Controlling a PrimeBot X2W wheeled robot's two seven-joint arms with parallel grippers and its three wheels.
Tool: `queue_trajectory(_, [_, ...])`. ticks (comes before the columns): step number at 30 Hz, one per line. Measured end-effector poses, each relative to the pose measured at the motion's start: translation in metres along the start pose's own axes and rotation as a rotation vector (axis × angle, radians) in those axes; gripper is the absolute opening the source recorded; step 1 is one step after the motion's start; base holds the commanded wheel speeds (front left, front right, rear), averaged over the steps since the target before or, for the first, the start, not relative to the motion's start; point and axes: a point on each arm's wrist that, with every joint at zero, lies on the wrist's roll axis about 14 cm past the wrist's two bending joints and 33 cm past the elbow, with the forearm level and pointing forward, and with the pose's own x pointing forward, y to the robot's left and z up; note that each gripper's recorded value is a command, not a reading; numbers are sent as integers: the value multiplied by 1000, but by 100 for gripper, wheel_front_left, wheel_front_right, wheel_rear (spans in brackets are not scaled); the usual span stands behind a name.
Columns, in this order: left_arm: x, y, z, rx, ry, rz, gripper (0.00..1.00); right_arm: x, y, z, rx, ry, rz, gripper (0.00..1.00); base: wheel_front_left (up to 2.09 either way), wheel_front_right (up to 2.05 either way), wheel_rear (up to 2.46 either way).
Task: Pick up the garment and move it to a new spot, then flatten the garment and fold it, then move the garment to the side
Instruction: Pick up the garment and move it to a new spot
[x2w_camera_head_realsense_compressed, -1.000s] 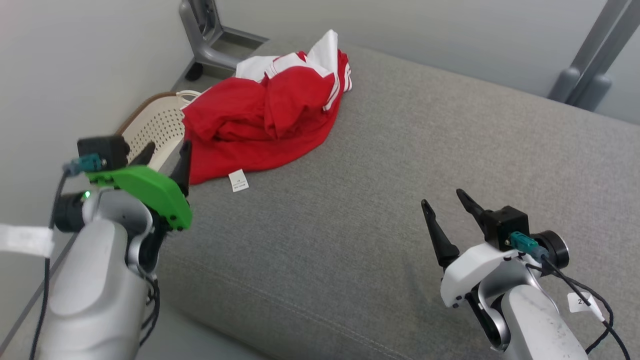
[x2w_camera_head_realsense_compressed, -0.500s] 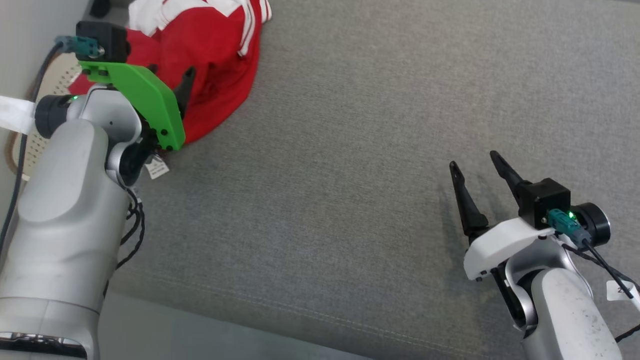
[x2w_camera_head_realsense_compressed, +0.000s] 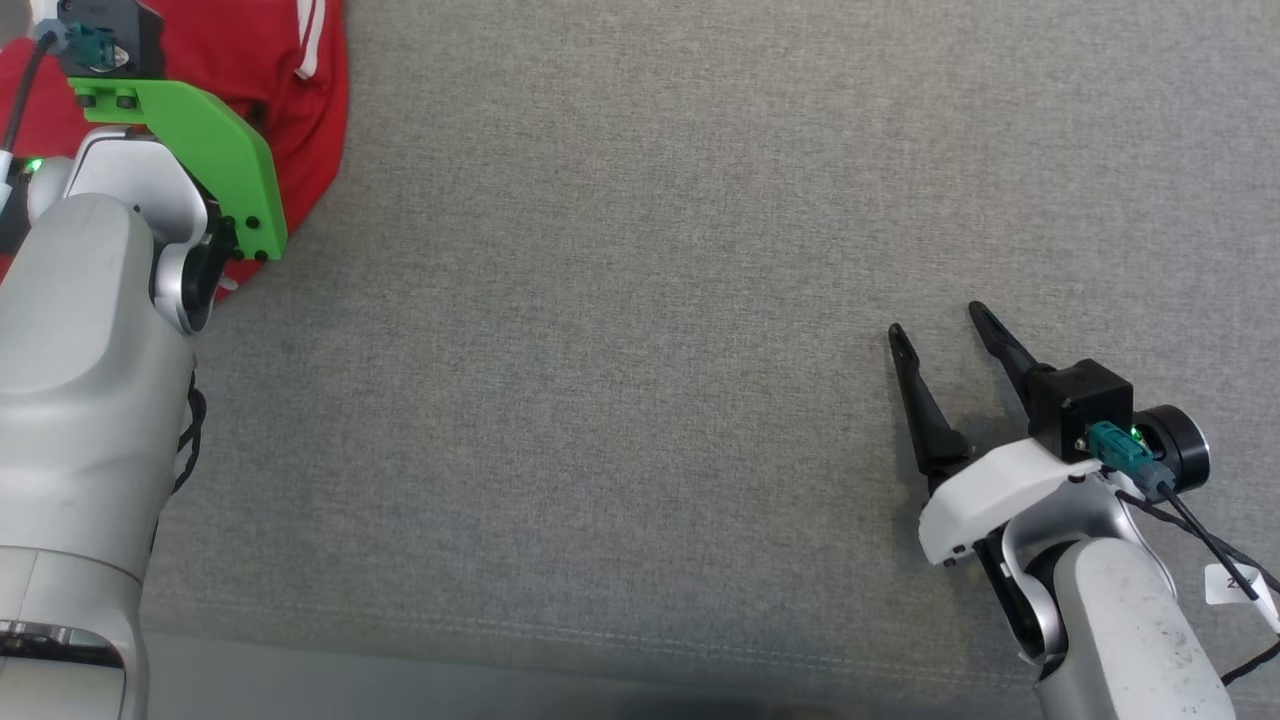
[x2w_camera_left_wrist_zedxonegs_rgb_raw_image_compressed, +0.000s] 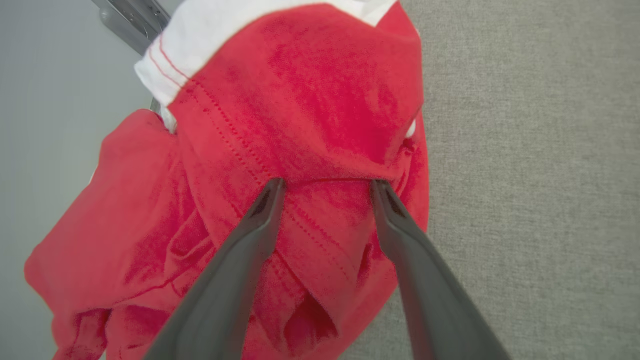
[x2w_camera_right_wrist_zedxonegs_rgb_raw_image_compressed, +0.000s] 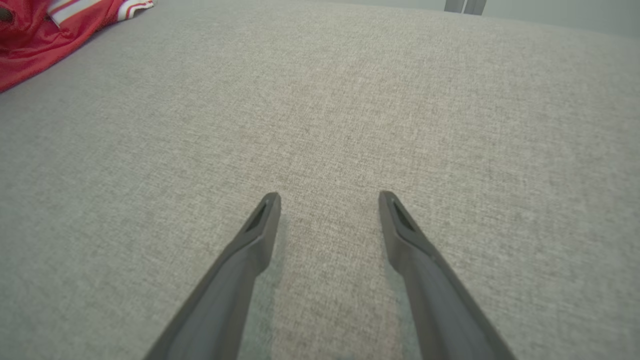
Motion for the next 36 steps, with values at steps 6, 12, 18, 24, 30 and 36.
queue_trajectory(6, [-3,-5,12,0,-53,-5,0,-10,-5,-1,19,-2,-20,100,0,0,0])
queue_trajectory(12, [-26,-3,34,0,-123,1,0,-23,-2,12,27,-42,-24,100,0,0,0])
queue_trajectory(18, [-59,-9,69,15,-235,-19,0,-46,-3,21,49,-72,-43,100,0,0,0])
queue_trajectory(24, [-99,-26,112,51,-376,-61,0,-72,-1,30,61,-112,-60,100,0,0,0])
queue_trajectory(30, [-149,-85,178,89,-597,-186,0,-105,-18,39,77,-161,-138,100,0,0,0])
queue_trajectory(36, [-184,-162,218,121,-750,-354,0,-134,-41,38,87,-184,-230,100,0,0,0])
